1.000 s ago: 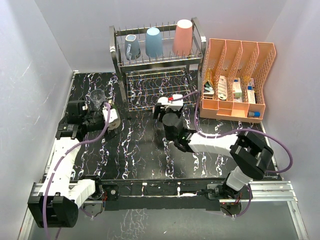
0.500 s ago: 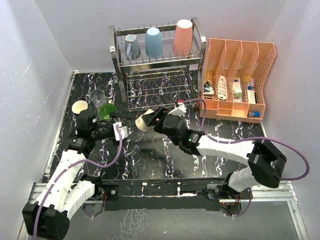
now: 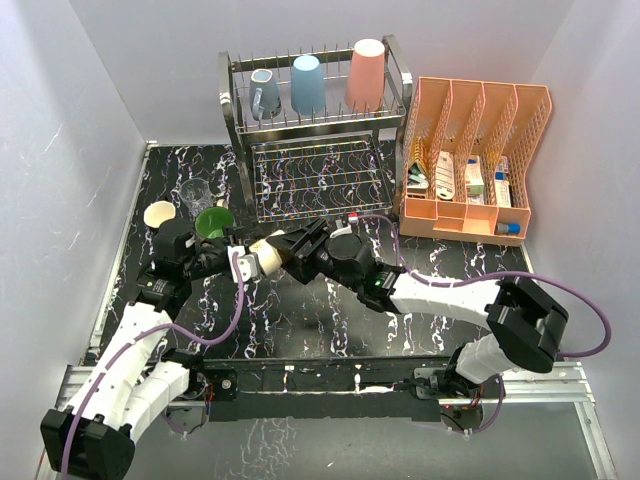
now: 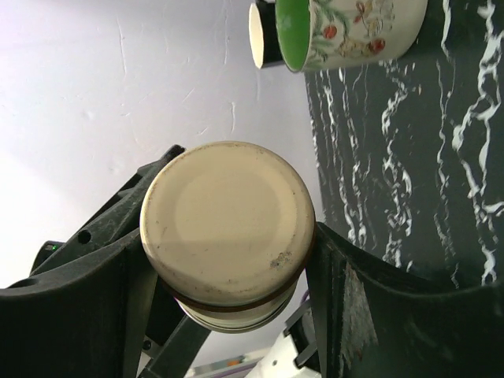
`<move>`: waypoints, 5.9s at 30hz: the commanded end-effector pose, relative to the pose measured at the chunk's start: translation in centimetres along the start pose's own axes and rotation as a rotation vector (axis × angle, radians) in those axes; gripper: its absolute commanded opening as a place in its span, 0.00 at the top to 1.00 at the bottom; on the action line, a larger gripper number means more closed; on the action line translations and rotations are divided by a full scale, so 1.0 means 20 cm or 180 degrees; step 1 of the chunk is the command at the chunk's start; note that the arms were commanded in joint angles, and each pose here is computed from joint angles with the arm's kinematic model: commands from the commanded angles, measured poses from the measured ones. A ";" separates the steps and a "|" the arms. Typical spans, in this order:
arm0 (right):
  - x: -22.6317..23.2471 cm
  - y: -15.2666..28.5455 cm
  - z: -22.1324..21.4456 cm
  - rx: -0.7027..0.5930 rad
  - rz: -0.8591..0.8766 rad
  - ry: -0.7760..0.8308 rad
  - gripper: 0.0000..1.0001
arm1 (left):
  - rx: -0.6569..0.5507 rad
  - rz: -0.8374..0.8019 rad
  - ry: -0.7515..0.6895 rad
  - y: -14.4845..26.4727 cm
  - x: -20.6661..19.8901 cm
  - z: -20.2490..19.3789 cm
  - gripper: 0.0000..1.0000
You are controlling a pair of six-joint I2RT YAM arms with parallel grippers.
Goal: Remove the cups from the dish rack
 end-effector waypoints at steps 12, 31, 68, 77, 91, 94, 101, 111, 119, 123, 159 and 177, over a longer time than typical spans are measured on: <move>0.04 0.02 -0.05 0.0399 0.0342 -0.0856 0.60 | -0.0179 0.0074 -0.0011 0.01 -0.01 0.06 0.97; -0.40 0.36 0.26 -0.0677 -0.0531 -0.0443 0.02 | 0.1305 -0.0605 0.1051 -0.16 -0.02 -0.16 1.00; 0.90 0.70 0.80 -0.2462 -0.1139 0.3171 0.02 | 0.1889 -0.1198 0.1530 -0.29 0.22 0.03 0.40; 1.16 0.44 1.05 -0.2710 -0.1167 0.3722 0.02 | 0.1840 -0.1360 0.1388 -0.05 0.02 0.09 0.32; 1.24 0.16 1.39 -0.2693 -0.1095 0.3983 0.02 | 0.1536 -0.1074 0.1468 0.08 -0.10 0.16 0.08; 1.22 0.11 1.41 -0.2600 -0.1074 0.4011 0.02 | 0.1486 -0.1002 0.1465 0.10 -0.09 0.18 0.03; 1.15 0.01 1.47 -0.2521 -0.1147 0.4014 0.02 | 0.1417 -0.0904 0.1466 0.12 -0.08 0.22 0.03; 1.06 -0.07 1.60 -0.2513 -0.1300 0.3979 0.02 | 0.1372 -0.0848 0.1526 0.16 -0.08 0.26 0.03; 1.03 -0.14 1.62 -0.2411 -0.1184 0.3987 0.09 | 0.1298 -0.0841 0.1470 0.16 -0.09 0.26 0.03; 1.06 -0.12 1.60 -0.2422 -0.1010 0.4023 0.26 | 0.1273 -0.0834 0.1462 0.15 -0.08 0.26 0.03; 0.82 0.73 0.86 -0.1368 0.0375 0.2078 0.67 | -0.0516 0.0490 0.0235 -0.07 0.35 0.49 0.05; 0.36 0.53 0.69 -0.0279 0.0836 0.0004 0.70 | -0.0874 0.0000 -0.0425 -0.29 0.24 0.60 0.17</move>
Point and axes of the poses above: each gripper's point midway between its finger pads, its own y axis back along the fingers, its own x axis along the line the jaws close on, z = x × y, the point moved 9 cm from there along y, back along the fingers, and after that the axes turned 1 degree about y, right-handed, at the moved point
